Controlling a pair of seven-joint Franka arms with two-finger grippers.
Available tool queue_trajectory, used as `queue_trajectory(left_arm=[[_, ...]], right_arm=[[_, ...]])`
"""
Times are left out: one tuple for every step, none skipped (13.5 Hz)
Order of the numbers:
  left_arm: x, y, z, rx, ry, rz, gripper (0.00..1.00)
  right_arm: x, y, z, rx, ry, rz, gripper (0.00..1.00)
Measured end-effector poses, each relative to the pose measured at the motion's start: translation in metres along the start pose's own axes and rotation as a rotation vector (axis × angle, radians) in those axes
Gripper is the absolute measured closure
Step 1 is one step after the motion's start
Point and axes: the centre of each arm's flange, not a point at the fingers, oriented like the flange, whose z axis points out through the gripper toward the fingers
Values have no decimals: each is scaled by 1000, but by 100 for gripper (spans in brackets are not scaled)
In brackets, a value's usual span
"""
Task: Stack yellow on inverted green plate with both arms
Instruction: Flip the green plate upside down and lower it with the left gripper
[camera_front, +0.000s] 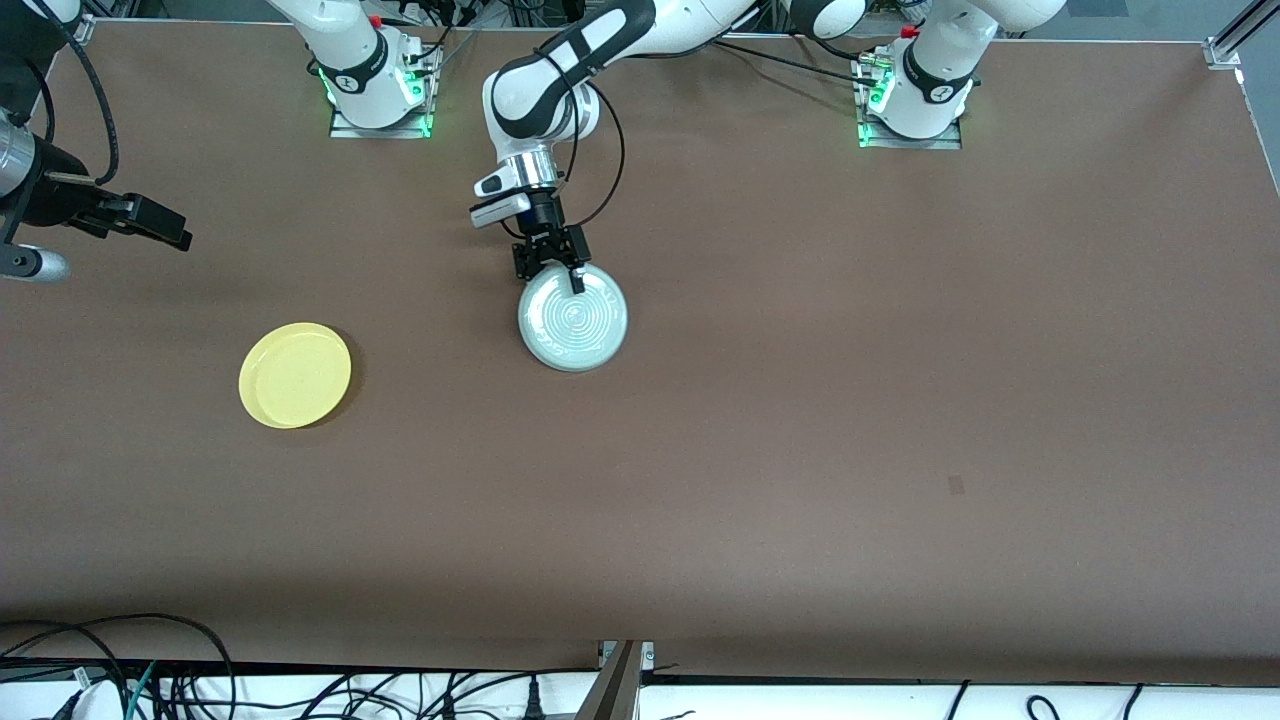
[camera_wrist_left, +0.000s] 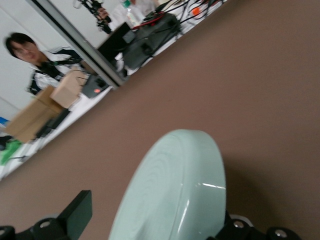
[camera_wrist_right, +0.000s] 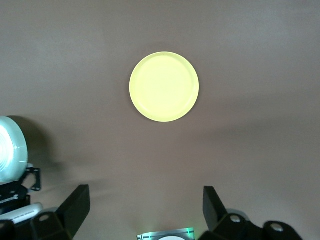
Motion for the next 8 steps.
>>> queue_trajectory(left_arm=[[2,2,2,-43,-4,-41,0],[4,2,6,-80,-15,-69,0],[7,1,12,-103,-23,-87,0],[10,-2,18,-114,-29,-101,0],[13,-5,24,-123,-33,-112,0],[15,-7,29,-141,-48,-139,0],[19,-10,35,-172,-82,-190,0],[26,-14,44,-213,-123,-250,0]], right_arm=[[0,0,0,0,-1,0,0],[0,0,0,0,-2,0,0],[0,0,0,0,-3,0,0],[0,0,0,-1,-4,0,0],[0,0,0,-1,-4,0,0],[0,0,0,-1,-5,0,0],[0,0,0,-1,-5,0,0],[-1,0,0,-1,-5,0,0]])
